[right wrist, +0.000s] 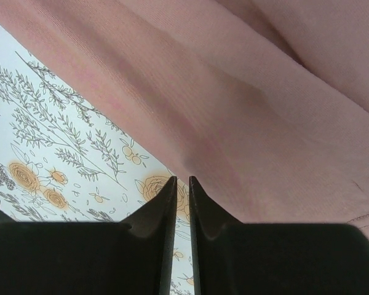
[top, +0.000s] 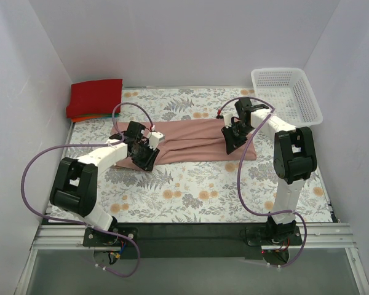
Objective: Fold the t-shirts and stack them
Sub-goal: Fold the tshirt
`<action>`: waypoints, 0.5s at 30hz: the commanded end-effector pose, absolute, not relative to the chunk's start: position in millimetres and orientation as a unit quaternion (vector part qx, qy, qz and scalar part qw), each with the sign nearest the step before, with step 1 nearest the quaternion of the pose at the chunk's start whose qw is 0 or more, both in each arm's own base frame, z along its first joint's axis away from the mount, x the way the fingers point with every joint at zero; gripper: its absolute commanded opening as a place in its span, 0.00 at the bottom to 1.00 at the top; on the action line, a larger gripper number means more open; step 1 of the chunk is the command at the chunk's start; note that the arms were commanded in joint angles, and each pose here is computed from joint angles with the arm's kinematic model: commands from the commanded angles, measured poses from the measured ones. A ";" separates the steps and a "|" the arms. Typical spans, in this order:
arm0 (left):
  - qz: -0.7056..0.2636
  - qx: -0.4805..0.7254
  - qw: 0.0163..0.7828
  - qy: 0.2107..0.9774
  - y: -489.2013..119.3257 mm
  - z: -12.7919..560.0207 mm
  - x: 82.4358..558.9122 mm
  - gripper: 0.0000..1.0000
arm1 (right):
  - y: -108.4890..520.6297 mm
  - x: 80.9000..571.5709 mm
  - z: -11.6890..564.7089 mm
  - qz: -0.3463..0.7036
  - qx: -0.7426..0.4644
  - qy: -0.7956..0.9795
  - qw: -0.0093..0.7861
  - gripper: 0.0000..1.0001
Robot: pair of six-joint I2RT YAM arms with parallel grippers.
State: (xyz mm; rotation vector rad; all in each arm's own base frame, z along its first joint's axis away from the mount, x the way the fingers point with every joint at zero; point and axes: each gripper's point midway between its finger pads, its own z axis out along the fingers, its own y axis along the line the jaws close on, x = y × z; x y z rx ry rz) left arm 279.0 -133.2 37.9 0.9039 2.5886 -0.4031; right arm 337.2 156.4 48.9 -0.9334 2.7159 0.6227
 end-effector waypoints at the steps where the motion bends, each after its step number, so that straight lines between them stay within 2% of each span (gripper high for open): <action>1: -0.127 0.317 0.200 0.918 -135.5 35.5 284.1 0.34 | 157.7 339.2 46.9 0.218 -0.318 0.917 0.104 0.18; 6: -0.100 0.319 0.189 0.923 -130.5 13.8 284.5 0.31 | 156.4 339.1 47.6 0.214 -0.318 0.918 0.105 0.18; 9: -0.091 0.325 0.174 0.925 -126.3 3.7 278.3 0.21 | 155.1 337.2 46.3 0.214 -0.319 0.918 0.103 0.18; 12: -0.090 0.334 0.165 0.924 -124.1 4.2 272.3 0.03 | 152.8 336.2 45.0 0.211 -0.318 0.919 0.102 0.18; 15: -0.085 0.340 0.167 0.922 -122.5 18.7 274.8 0.00 | 151.5 335.4 44.4 0.212 -0.319 0.918 0.101 0.18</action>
